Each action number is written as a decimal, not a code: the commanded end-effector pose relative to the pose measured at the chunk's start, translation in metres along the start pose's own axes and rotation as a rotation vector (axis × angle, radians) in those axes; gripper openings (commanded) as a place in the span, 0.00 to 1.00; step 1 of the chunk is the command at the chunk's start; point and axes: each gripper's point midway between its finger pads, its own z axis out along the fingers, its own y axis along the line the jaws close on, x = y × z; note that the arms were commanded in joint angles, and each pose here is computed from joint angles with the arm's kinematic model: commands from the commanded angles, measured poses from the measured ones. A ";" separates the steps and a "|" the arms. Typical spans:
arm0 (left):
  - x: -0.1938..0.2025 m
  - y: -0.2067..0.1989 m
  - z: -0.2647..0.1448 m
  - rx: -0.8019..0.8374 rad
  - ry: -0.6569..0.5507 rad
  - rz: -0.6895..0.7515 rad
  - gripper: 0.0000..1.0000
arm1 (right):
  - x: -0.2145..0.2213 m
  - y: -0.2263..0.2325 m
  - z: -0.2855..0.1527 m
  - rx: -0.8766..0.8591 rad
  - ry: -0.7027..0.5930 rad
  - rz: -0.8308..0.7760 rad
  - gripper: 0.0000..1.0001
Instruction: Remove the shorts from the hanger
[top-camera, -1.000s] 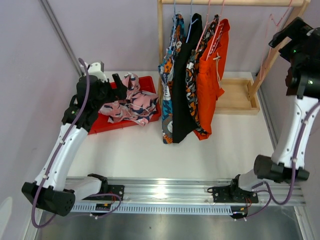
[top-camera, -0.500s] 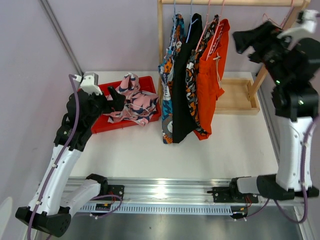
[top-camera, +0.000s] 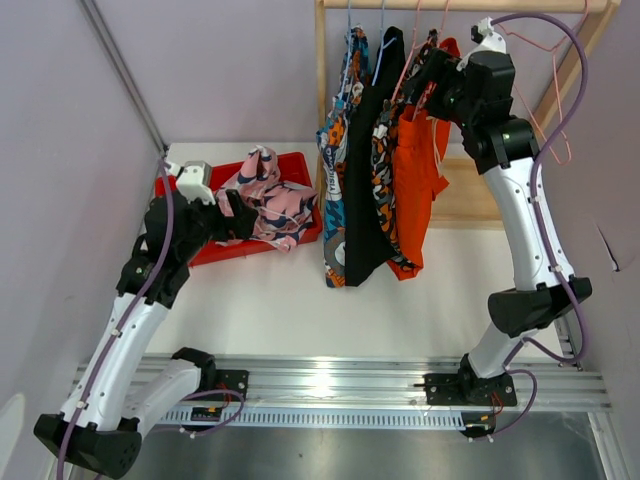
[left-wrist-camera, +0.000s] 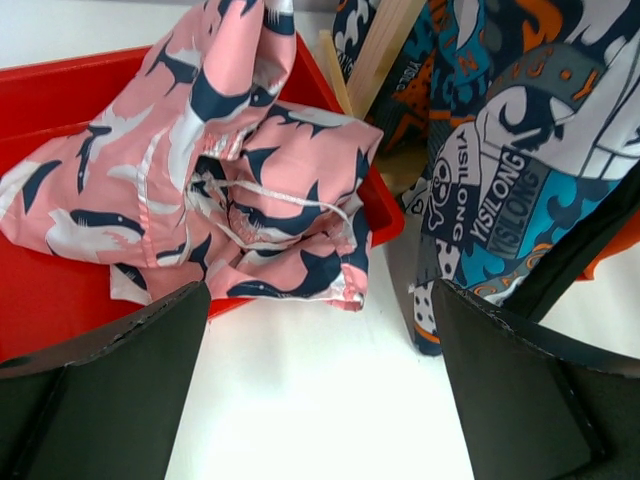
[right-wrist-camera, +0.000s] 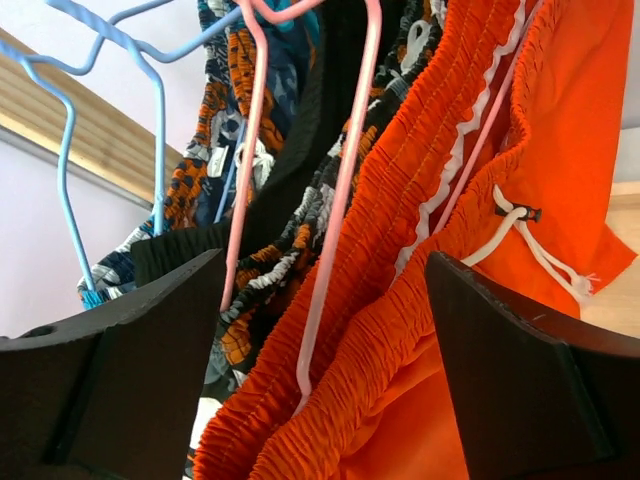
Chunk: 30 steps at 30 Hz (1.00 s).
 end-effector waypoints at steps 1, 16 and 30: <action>0.000 -0.005 -0.001 0.038 -0.022 0.033 0.99 | -0.038 0.018 -0.012 -0.011 -0.137 -0.010 0.84; 0.024 0.001 0.008 0.035 0.018 0.050 0.99 | -0.011 0.020 0.024 0.047 -0.093 -0.024 0.47; 0.027 -0.011 0.006 0.110 0.017 0.067 0.99 | -0.045 0.024 -0.014 0.092 -0.190 -0.068 0.00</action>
